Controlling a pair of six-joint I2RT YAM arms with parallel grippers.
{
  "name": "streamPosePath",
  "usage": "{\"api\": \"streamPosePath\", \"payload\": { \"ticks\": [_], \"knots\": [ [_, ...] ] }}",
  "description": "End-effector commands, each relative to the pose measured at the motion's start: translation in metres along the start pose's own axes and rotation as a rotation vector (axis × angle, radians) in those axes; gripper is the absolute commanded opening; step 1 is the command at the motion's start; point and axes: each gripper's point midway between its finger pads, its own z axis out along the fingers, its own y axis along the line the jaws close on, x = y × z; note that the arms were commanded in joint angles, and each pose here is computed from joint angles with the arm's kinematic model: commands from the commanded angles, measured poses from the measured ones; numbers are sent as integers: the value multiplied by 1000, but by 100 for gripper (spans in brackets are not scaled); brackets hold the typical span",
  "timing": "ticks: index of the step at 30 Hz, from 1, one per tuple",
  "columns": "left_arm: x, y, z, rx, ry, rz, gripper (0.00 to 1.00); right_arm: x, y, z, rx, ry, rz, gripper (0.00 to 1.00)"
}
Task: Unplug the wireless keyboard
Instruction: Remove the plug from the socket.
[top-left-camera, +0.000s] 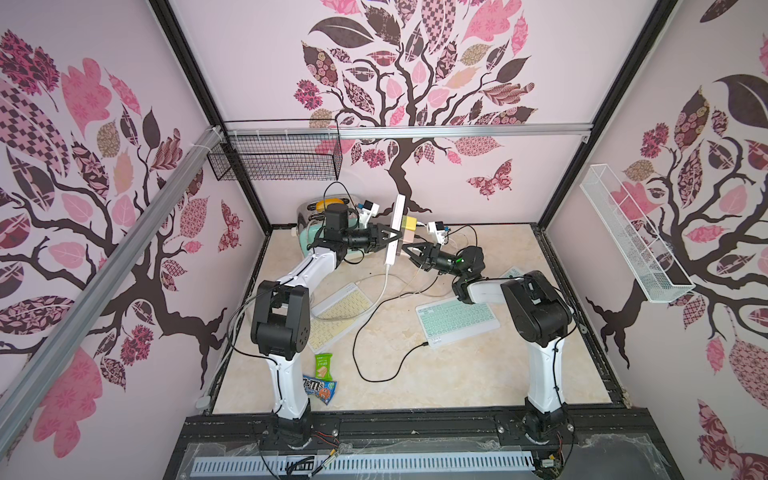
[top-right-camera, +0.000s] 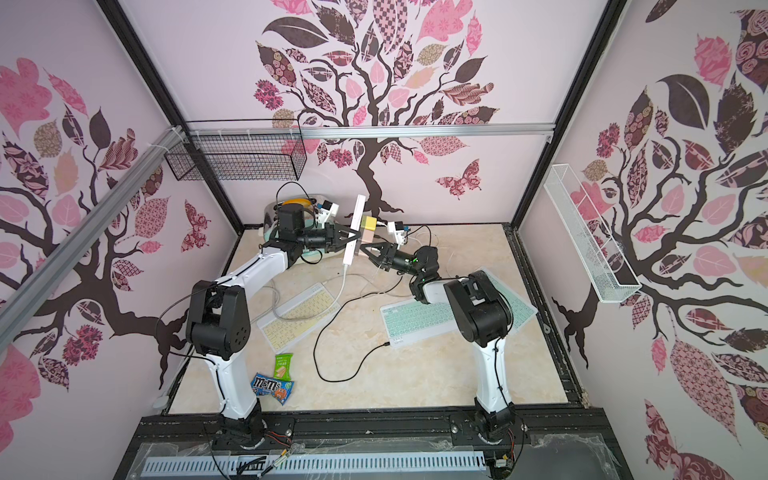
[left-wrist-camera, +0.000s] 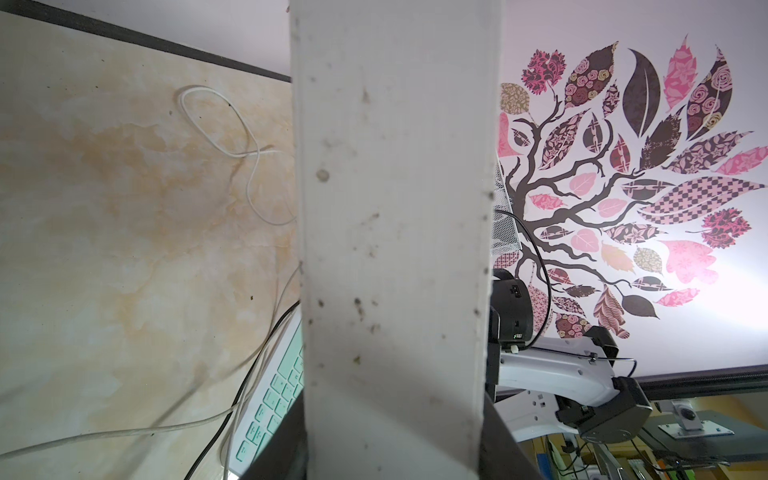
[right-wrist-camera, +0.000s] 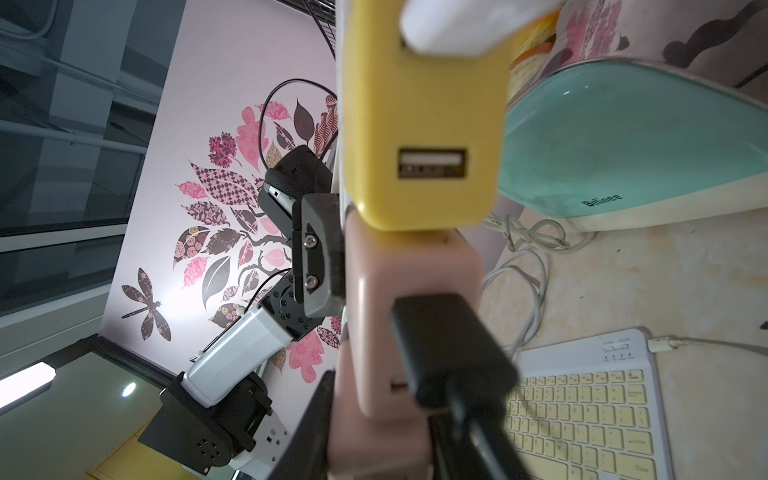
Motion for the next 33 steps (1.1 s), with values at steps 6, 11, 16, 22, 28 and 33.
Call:
{"api": "streamPosePath", "payload": {
  "ticks": [6,11,16,22,28,33],
  "knots": [
    [-50,-49,-37,27,-179,162,0,-18,-23,-15,88,-132,12,0],
    [-47,-52,-41,39,-156,161,0,-12,-25,-11,141,-68,-21,0],
    [-45,-54,-50,46,-124,169,0,-16,-21,-34,111,25,-5,0],
    [-47,-57,-52,43,-119,166,0,-22,-12,-49,88,5,-4,0],
    [-50,-60,-52,54,-123,163,0,-27,-10,-44,75,-13,-13,0],
    [-57,-52,-62,-10,-175,160,0,-29,-19,-50,134,-41,-6,0]
  ]
}}
